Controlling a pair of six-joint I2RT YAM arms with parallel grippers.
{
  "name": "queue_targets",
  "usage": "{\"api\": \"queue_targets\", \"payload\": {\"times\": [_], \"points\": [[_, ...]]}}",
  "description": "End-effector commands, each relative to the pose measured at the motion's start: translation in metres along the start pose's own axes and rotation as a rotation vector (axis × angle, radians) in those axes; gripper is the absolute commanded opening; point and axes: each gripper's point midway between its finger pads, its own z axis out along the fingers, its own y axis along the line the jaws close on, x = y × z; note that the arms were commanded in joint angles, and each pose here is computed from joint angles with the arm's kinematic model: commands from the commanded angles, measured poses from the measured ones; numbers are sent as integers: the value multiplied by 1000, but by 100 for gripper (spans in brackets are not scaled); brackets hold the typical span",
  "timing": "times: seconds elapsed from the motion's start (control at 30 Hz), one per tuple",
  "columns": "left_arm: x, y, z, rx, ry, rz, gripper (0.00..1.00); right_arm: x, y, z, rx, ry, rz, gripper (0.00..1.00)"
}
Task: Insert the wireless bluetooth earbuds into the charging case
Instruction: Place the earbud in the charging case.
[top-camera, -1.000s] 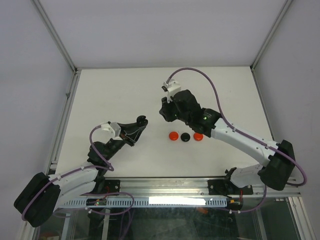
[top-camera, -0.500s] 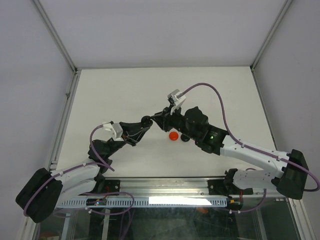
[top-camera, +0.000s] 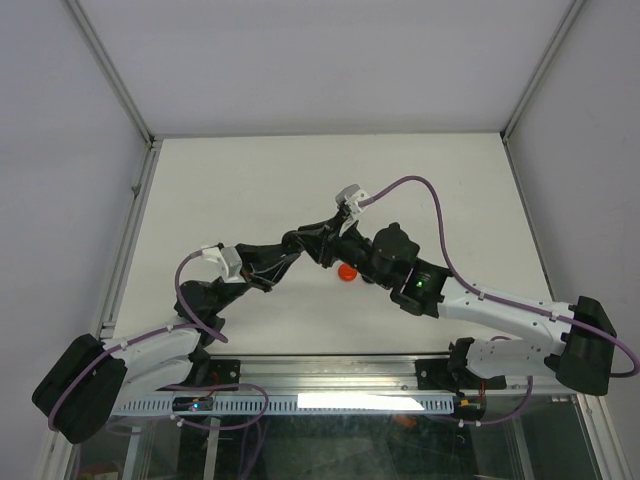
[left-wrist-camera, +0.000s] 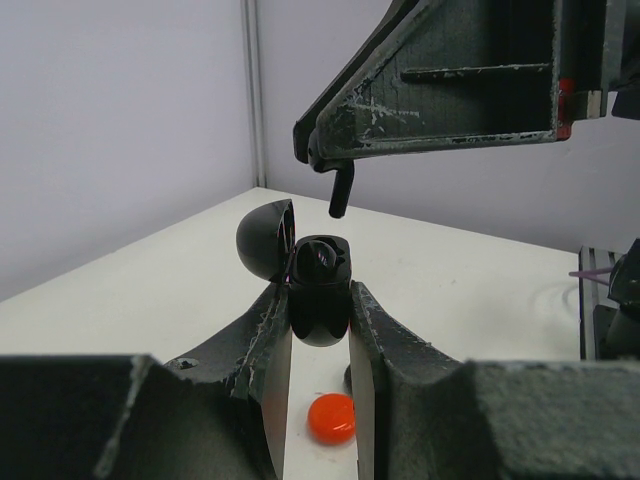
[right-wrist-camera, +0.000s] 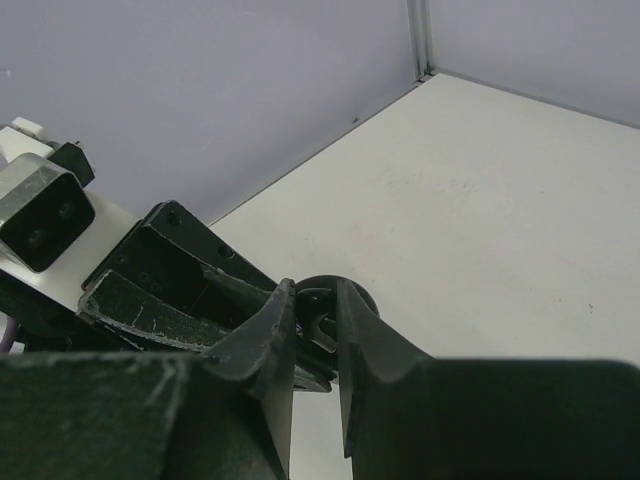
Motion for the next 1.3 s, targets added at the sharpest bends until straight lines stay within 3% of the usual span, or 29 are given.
{"api": "queue_targets", "payload": {"times": [0.0,1.27], "points": [[-30,-4,6,26,-107,15,0,-26,6,0,-5,-105,10,13],[-49,12,4,-87,-215,-103,0,16,11,11,-6,5,2,12]]}}
